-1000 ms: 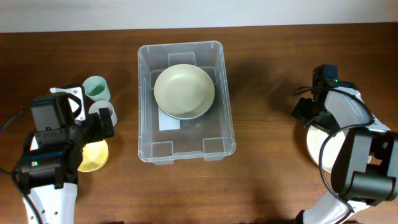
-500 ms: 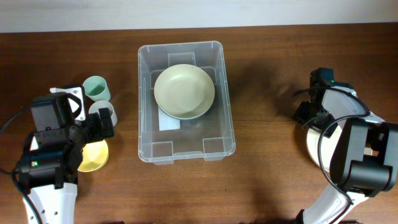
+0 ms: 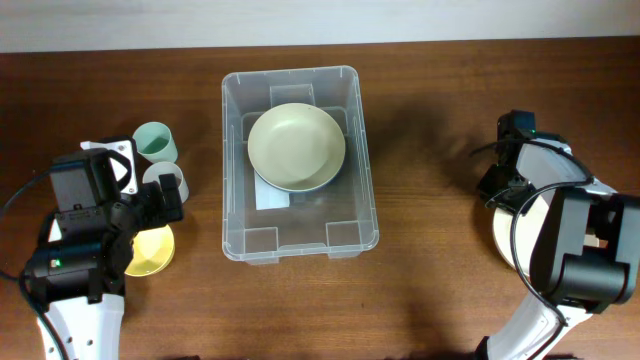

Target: Pack container

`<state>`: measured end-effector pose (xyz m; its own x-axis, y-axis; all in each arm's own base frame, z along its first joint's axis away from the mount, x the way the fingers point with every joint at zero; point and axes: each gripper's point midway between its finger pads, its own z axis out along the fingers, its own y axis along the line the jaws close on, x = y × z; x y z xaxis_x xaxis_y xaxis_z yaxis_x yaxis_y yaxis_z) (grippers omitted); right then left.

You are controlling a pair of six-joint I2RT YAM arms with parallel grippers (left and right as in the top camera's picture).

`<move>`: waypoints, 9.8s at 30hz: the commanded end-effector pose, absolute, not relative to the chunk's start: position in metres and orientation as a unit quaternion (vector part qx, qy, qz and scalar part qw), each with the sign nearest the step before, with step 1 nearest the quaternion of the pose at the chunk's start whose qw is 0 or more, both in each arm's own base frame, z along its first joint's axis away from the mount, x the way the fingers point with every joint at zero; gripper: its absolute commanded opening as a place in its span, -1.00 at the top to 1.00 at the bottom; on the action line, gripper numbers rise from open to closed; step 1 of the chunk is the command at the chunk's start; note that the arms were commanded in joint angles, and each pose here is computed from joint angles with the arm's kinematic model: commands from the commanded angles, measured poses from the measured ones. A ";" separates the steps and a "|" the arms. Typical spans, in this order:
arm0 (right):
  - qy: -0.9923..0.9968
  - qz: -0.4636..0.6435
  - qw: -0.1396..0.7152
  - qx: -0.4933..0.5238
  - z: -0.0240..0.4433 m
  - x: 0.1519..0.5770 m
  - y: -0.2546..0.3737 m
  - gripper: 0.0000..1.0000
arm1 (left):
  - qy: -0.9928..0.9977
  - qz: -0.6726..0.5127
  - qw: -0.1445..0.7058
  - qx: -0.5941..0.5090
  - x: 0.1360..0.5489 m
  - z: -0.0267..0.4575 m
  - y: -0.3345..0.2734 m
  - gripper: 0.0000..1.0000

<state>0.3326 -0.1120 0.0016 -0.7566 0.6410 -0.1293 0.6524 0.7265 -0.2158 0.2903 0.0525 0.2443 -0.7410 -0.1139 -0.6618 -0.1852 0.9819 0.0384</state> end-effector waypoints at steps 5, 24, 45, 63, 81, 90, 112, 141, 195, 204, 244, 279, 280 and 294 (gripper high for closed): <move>0.928 -0.136 0.015 0.347 -0.004 0.329 -0.116 0.92 | 0.929 0.044 0.358 -0.085 0.291 0.250 0.052 -0.99; 0.917 0.059 0.287 -0.272 0.271 0.440 0.137 0.93 | 0.929 0.044 0.358 -0.085 0.291 0.250 0.052 -0.99; 0.675 0.082 0.203 -0.704 0.174 0.359 0.337 0.92 | 0.929 0.044 0.358 -0.085 0.291 0.250 0.052 -0.99; 0.738 -0.010 0.276 -0.616 0.246 0.386 0.292 -0.07 | 0.931 0.043 0.353 -0.085 0.289 0.249 0.051 -0.99; 0.947 0.099 0.211 0.223 0.283 0.397 -0.054 -0.98 | 0.934 0.034 0.346 -0.082 0.289 0.245 0.048 -0.99; 0.948 0.042 0.113 0.294 0.269 0.310 -0.085 -0.98 | 0.959 0.023 0.275 -0.061 0.312 0.243 0.037 -0.99; 0.974 0.036 0.141 0.172 0.170 0.263 -0.016 -0.98 | 0.981 0.018 0.186 -0.043 0.379 0.150 0.030 -0.99; 0.975 0.032 0.141 0.171 0.170 0.263 -0.017 -0.98 | 0.996 0.041 0.060 -0.044 0.395 0.022 0.041 0.26; 0.975 0.022 0.138 0.173 0.169 0.261 -0.020 -0.98 | 0.986 -0.112 0.117 -0.042 0.322 0.160 -0.264 0.99; 0.975 0.022 0.137 0.173 0.169 0.260 -0.020 -0.98 | 0.992 -0.098 0.038 -0.072 0.312 0.102 -0.285 0.99; 0.975 0.022 0.136 0.173 0.169 0.260 -0.020 -0.98 | 0.994 -0.082 -0.009 0.068 0.273 0.061 -0.298 0.98; 0.975 0.023 0.138 0.173 0.169 0.260 -0.020 -0.98 | 0.969 0.037 0.200 -0.139 0.421 0.220 -0.006 -0.74; 0.975 0.022 0.138 0.173 0.169 0.260 -0.020 -0.98 | 0.967 0.020 0.215 -0.134 0.434 0.219 0.006 -0.70; 0.974 0.023 0.141 0.173 0.170 0.262 -0.020 -0.98 | 0.976 0.026 0.182 -0.118 0.496 0.127 0.050 -0.52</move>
<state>0.2627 -0.0200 0.1704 -0.8986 0.3496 -0.2653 0.3326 0.9369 0.1078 0.4852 0.0505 0.1535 -0.8834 -0.2541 -0.3938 -0.2771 0.9609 0.0014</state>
